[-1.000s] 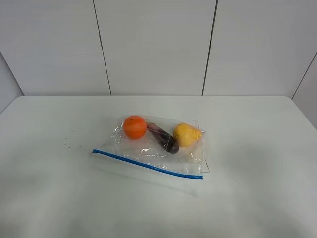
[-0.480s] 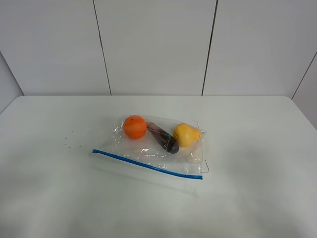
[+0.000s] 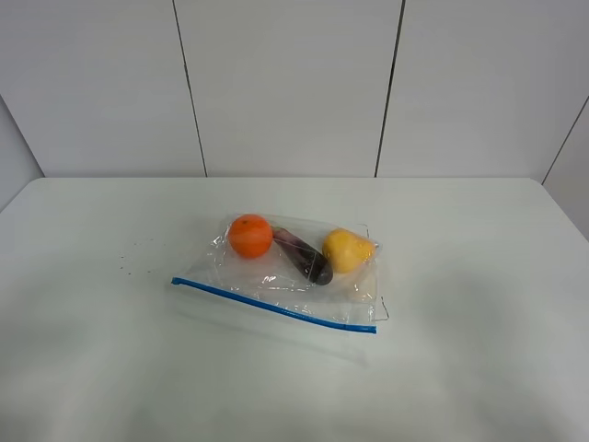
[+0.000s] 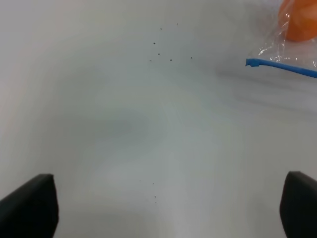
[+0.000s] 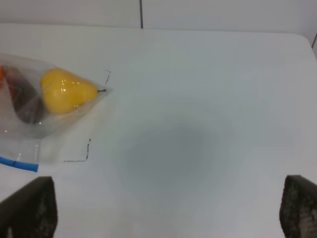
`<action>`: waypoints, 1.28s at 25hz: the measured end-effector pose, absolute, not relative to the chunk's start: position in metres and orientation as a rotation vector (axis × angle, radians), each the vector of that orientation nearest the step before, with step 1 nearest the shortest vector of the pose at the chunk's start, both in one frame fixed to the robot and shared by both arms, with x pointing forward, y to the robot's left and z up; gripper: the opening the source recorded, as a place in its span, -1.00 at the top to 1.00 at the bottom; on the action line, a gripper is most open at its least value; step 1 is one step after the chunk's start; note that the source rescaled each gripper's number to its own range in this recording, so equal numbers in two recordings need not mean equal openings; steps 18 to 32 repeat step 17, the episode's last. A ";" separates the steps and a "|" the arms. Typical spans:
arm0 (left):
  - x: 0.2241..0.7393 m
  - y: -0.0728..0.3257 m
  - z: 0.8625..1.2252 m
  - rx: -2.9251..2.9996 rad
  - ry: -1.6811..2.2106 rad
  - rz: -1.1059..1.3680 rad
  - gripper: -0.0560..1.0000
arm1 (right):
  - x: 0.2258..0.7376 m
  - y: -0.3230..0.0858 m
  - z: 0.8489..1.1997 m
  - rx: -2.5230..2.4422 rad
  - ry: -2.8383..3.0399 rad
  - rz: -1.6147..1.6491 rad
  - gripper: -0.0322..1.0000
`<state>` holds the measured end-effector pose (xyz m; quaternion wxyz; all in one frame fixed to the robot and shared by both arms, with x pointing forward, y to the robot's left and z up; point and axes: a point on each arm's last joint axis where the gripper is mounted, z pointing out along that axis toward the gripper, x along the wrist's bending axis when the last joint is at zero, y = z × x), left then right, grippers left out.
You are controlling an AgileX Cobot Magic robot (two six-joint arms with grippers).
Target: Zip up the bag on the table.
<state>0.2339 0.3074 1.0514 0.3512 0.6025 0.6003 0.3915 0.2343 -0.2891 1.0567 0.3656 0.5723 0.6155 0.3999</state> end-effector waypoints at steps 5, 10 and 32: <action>0.234 0.307 1.051 1.560 1.554 1.014 -1.00 | 0.234 -0.289 1.057 1.471 1.582 1.028 -1.00; 0.234 0.307 1.051 1.560 1.554 1.014 -1.00 | 0.234 -0.289 1.057 1.471 1.582 1.028 -1.00; 0.234 0.307 1.051 1.560 1.554 1.014 -1.00 | 0.234 -0.289 1.057 1.471 1.582 1.028 -1.00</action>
